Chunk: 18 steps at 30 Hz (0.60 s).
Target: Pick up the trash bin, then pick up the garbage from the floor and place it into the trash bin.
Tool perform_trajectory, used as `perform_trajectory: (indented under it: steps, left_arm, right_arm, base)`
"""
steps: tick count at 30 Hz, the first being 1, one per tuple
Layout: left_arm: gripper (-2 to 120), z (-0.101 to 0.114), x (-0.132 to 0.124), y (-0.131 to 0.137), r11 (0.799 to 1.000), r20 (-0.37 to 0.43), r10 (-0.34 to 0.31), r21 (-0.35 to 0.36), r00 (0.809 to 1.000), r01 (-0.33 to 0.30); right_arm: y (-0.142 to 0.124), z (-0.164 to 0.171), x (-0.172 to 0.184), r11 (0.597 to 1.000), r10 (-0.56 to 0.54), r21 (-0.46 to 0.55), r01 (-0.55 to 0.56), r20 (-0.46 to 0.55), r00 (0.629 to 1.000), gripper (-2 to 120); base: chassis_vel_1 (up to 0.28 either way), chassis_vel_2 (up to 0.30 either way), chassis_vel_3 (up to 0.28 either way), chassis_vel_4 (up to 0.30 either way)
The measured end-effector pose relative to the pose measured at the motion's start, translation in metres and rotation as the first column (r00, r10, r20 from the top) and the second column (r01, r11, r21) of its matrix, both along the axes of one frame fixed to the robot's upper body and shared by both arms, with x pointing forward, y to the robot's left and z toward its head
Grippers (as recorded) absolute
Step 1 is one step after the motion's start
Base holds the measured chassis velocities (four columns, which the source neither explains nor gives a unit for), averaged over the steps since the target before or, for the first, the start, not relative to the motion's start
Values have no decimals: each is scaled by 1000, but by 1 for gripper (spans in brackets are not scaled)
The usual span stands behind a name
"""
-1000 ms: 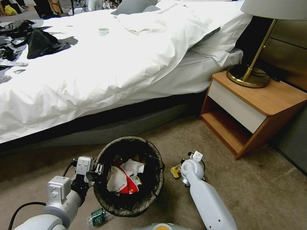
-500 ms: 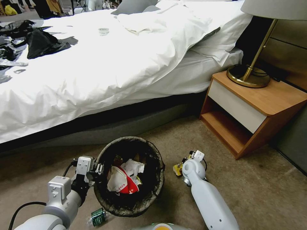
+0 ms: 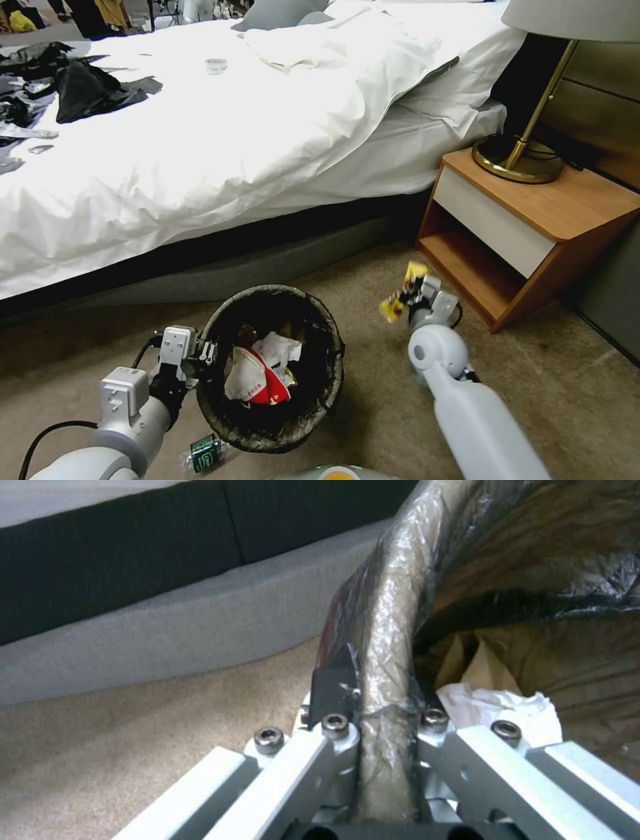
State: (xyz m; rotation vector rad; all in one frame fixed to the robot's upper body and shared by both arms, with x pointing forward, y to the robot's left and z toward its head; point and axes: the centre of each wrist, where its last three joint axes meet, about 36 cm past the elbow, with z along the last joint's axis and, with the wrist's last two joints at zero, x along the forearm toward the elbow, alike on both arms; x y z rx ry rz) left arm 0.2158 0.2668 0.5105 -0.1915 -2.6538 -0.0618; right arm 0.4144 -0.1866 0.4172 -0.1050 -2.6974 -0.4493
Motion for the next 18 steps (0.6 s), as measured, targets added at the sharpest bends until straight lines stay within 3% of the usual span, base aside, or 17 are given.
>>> perform_trajectory:
  steps: [5,6,11,13,14,15,18]
  left_arm:
    - [1,0,0,0,1000,-2,0,0,1000,0]
    - [1,0,-1,0,1000,-4,0,1,1000,0]
    - [1,-1,-1,0,1000,-7,-1,3,1000,1]
    - [1,-1,-1,-1,1000,-9,-3,2,1000,3]
    - [1,-1,-1,-1,1000,-9,-4,1,1000,4]
    - [1,-1,-1,-1,1000,-9,-4,1,1000,4]
    - [1,-1,-1,-2,1000,-9,-3,1,1000,3]
  right_arm:
    - [4,46,-19,994,103,22,-106,115,988,0]
    - [7,65,-29,987,148,41,-156,155,977,0]
    - [11,97,-47,958,255,72,-278,229,939,0]
    - [10,110,-56,933,327,62,-355,272,905,0]
    - [10,118,-63,904,394,46,-424,294,871,0]
    - [10,118,-63,904,394,46,-424,294,871,0]
    - [13,127,-76,826,534,7,-564,308,787,0]
  base:
    - [0,0,0,0]
    - [0,0,0,0]
    - [0,0,0,0]
    - [0,0,0,0]
    - [0,0,0,0]
    - [0,0,0,0]
    - [0,0,0,0]
